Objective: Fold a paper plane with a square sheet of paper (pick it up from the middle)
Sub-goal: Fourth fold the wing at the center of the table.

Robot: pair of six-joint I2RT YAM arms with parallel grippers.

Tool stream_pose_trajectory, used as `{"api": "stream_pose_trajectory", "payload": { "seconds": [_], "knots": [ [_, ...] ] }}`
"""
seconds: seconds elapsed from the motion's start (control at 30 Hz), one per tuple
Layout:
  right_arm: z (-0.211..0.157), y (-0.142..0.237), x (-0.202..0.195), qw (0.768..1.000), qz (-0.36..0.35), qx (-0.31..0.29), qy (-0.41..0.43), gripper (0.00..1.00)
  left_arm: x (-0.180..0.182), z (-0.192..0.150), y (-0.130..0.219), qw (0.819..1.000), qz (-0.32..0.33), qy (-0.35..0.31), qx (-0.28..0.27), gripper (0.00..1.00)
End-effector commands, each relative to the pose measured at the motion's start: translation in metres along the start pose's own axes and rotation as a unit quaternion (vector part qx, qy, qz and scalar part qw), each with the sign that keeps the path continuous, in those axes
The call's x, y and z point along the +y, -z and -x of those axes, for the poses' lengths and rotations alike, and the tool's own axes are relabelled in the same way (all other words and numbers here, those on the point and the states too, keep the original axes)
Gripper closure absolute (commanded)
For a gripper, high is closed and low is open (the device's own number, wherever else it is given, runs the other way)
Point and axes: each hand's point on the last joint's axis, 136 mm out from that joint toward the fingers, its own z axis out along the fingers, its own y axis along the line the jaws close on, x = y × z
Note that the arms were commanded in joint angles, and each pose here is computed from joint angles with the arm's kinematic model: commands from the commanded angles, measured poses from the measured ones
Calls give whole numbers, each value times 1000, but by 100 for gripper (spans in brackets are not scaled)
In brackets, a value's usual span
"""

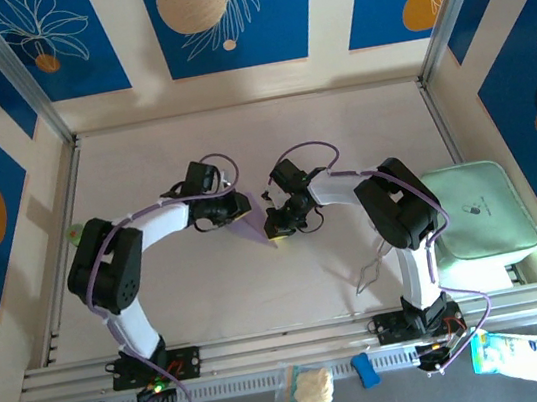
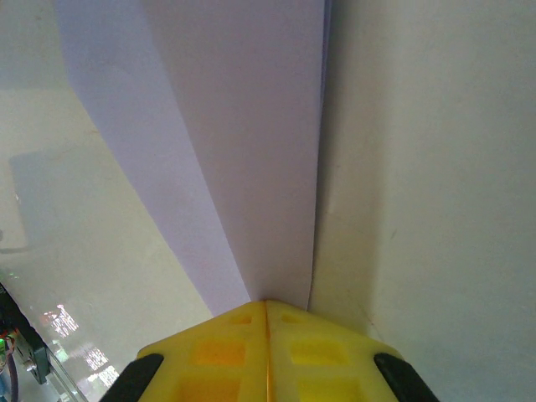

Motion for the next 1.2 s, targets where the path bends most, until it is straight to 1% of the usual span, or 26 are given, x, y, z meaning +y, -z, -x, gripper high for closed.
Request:
{"api": "stream_pose_trajectory", "payload": {
  "seconds": [0.0,0.3,0.43,0.5,0.57,0.63,0.73,0.8,0.87,1.0,1.17],
  "knots": [
    [-65,-21,-63,986,-111,102,-70,92,-1,8,-12,1000,-10,4,-6,80],
    [-63,-19,-60,987,-105,98,-67,92,23,13,-26,999,35,0,-10,83],
    [-62,-18,-58,988,-99,96,-67,92,33,10,-28,999,52,3,-5,83],
    [-58,-16,-52,991,-83,89,-64,92,39,6,-29,998,62,7,-1,84],
    [-47,-9,-37,995,-47,68,-54,92,45,1,-30,998,68,12,5,85],
    [-29,4,-15,999,-2,30,-39,92,50,-4,-31,997,75,16,11,86],
    [-5,22,14,999,46,-21,-16,92,58,-10,-31,996,85,22,14,87],
    [5,28,26,997,66,-40,-9,93,60,-12,-32,996,87,24,15,87],
    [11,28,29,997,66,-48,-11,95,61,-12,-31,996,88,25,15,87],
    [21,18,21,998,37,-49,-25,99,64,-14,-32,995,92,26,17,88],
    [31,8,20,999,21,-40,-31,100,66,-15,-32,995,96,29,17,89]
  ]
}}
